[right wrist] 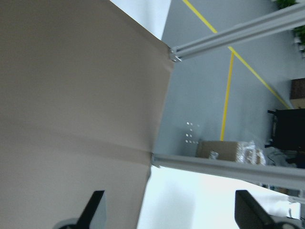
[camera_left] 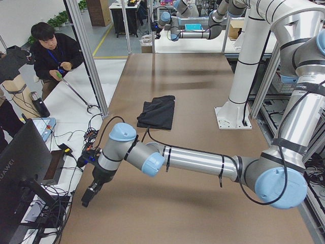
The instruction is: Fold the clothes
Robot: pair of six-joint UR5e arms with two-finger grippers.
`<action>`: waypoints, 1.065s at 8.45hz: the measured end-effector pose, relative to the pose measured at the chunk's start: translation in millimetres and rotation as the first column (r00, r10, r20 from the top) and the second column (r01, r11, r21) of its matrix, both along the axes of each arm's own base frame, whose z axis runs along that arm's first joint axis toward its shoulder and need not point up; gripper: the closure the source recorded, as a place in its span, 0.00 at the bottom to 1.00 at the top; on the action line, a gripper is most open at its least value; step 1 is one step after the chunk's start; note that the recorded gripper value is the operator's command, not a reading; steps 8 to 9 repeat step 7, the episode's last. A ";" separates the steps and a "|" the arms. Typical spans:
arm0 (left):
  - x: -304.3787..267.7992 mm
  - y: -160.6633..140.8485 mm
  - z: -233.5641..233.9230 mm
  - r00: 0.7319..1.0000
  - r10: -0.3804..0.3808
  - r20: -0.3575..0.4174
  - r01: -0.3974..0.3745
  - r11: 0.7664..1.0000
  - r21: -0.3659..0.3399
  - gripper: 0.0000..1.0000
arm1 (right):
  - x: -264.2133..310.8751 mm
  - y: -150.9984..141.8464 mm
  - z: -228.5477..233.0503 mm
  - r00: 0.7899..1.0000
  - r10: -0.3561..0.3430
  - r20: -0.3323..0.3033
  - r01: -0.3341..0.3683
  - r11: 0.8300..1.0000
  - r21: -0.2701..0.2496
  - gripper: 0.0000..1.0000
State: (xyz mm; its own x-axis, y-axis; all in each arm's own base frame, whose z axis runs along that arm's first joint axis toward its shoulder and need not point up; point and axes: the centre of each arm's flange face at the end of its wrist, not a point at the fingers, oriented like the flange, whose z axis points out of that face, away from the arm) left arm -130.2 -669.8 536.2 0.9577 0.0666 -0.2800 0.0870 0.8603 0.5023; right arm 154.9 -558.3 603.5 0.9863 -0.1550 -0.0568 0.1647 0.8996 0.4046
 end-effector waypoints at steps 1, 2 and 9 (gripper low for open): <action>-30.3 18.4 18.5 0.999 -0.038 0.038 0.038 0.999 -0.009 0.00 | 19.3 24.9 11.9 0.997 0.024 -0.073 -0.025 1.000 -0.006 0.05; -52.3 33.4 19.8 0.994 -0.074 0.075 0.074 0.997 0.007 0.00 | 32.6 44.3 13.0 0.992 0.057 -0.114 -0.057 0.998 0.001 0.05; -64.8 75.0 25.4 0.982 -0.156 0.109 0.156 0.988 0.003 0.00 | 35.2 78.7 22.3 0.983 0.181 -0.040 -0.182 0.983 -0.009 0.05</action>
